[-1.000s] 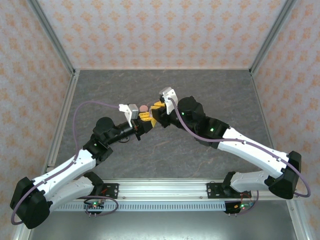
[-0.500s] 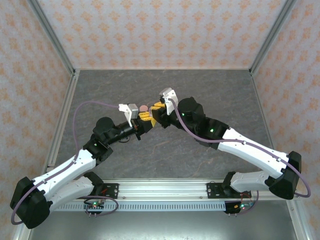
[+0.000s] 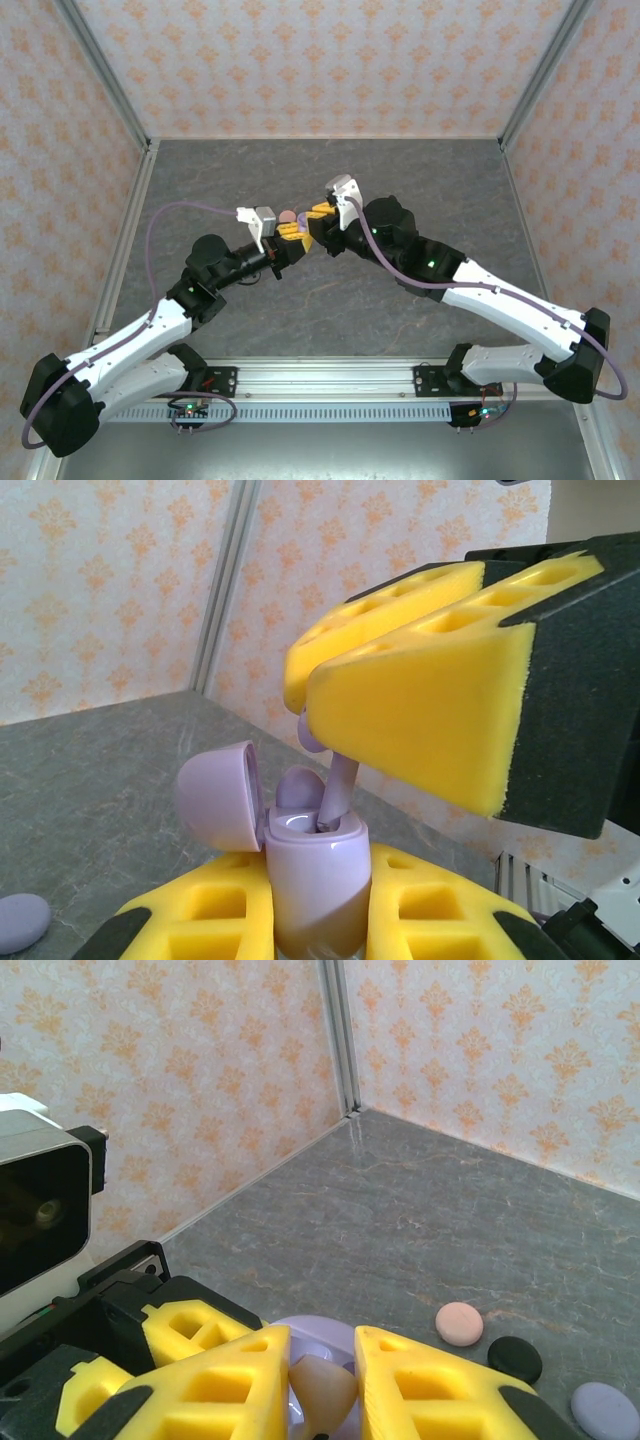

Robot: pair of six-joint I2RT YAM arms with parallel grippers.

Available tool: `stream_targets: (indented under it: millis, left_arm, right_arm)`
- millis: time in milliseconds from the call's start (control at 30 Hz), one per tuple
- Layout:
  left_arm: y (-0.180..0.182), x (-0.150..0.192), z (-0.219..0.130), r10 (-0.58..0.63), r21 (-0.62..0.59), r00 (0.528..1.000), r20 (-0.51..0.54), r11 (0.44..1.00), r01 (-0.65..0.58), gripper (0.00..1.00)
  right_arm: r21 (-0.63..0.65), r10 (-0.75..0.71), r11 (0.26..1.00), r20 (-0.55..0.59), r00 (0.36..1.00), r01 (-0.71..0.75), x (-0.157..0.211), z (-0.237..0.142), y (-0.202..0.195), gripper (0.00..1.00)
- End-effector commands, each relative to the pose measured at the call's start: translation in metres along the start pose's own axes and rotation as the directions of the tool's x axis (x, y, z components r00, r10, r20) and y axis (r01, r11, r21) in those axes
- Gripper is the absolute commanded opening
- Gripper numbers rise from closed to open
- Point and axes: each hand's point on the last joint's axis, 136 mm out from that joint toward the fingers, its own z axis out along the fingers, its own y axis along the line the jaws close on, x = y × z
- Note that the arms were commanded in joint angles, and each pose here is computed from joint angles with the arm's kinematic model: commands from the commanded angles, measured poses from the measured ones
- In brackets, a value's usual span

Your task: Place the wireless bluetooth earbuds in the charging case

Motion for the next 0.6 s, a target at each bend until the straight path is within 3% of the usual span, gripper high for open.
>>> stream_targets:
  millis: [0, 400, 567]
  left_arm:
    - [-0.011, -0.025, 0.000, 0.035, 0.030, 0.997, 0.075, 0.999, -0.037, 0.00]
    - [-0.015, -0.023, 0.001, 0.044, 0.051, 0.997, 0.067, 0.998, -0.047, 0.00]
    - [-0.016, -0.024, 0.001, 0.052, 0.056, 0.996, 0.068, 0.997, -0.056, 0.00]
  right_arm:
    - [-0.014, 0.023, 1.000, 0.013, 1.000, -0.022, -0.009, -0.006, 0.004, 0.21]
    - [-0.023, 0.035, 0.999, 0.007, 0.999, -0.035, -0.016, -0.005, 0.005, 0.20]
    - [-0.030, 0.034, 0.999, -0.049, 0.998, -0.035, -0.003, 0.008, 0.007, 0.20]
